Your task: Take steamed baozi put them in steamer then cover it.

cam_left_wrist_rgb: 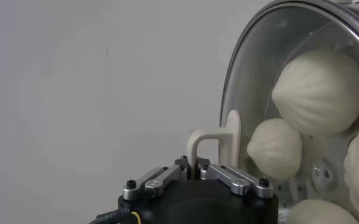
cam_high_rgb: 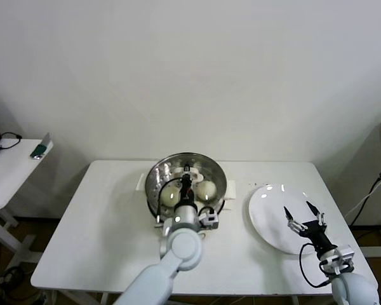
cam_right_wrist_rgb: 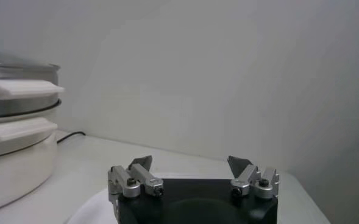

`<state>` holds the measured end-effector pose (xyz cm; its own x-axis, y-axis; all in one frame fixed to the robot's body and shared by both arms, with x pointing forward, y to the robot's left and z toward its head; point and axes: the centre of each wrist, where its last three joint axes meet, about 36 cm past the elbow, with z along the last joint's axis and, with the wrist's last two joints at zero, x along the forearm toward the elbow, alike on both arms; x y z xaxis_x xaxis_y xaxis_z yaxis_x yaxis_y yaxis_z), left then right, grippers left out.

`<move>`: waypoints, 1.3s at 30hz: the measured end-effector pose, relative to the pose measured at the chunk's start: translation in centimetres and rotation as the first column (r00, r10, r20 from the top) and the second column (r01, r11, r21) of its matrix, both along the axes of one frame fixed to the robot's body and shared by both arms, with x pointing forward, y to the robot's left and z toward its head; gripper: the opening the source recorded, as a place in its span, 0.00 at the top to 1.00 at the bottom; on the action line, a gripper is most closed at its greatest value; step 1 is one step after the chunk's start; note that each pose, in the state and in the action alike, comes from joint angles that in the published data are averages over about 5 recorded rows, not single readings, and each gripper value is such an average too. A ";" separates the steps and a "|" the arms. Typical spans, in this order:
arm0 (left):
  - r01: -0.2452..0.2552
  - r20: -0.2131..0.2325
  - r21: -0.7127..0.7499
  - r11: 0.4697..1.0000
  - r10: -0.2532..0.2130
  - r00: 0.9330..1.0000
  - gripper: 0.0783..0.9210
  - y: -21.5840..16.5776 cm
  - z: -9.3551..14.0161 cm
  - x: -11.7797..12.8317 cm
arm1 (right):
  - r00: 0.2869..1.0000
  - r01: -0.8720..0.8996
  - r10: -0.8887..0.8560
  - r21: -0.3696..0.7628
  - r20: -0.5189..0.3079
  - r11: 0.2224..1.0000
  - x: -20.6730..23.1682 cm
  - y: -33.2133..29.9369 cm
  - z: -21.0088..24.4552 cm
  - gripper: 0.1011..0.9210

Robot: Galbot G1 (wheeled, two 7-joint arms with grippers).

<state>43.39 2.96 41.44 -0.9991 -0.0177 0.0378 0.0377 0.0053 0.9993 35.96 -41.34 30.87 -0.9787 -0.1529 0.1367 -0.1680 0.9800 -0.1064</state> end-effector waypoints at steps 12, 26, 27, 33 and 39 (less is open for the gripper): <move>0.032 -0.016 -0.061 0.998 -0.033 0.999 0.51 1.4 1.7 -1.8 | 1.000 0.013 -0.012 0.011 -0.022 1.000 0.1 -0.4 0.1 0.12; 0.038 -0.003 -0.156 0.987 -0.039 0.999 0.12 6.3 4.1 -6.2 | 0.999 0.012 -0.012 0.013 -0.042 1.000 0.8 -0.2 0.0 0.12; 0.032 0.000 -0.171 0.985 -0.033 0.999 0.12 6.7 4.3 -6.5 | 0.999 0.012 -0.012 0.012 -0.041 1.000 0.8 -0.2 0.1 0.12; -0.062 0.019 -0.290 0.955 0.070 0.997 0.12 10.6 4.5 -7.4 | 0.999 0.007 -0.007 0.008 -0.039 1.000 0.9 -0.2 0.2 0.12; -0.205 0.004 -0.440 0.874 0.230 0.973 0.12 15.9 3.7 -7.7 | 0.999 -0.005 0.006 0.014 -0.039 1.000 0.6 0.3 0.0 0.12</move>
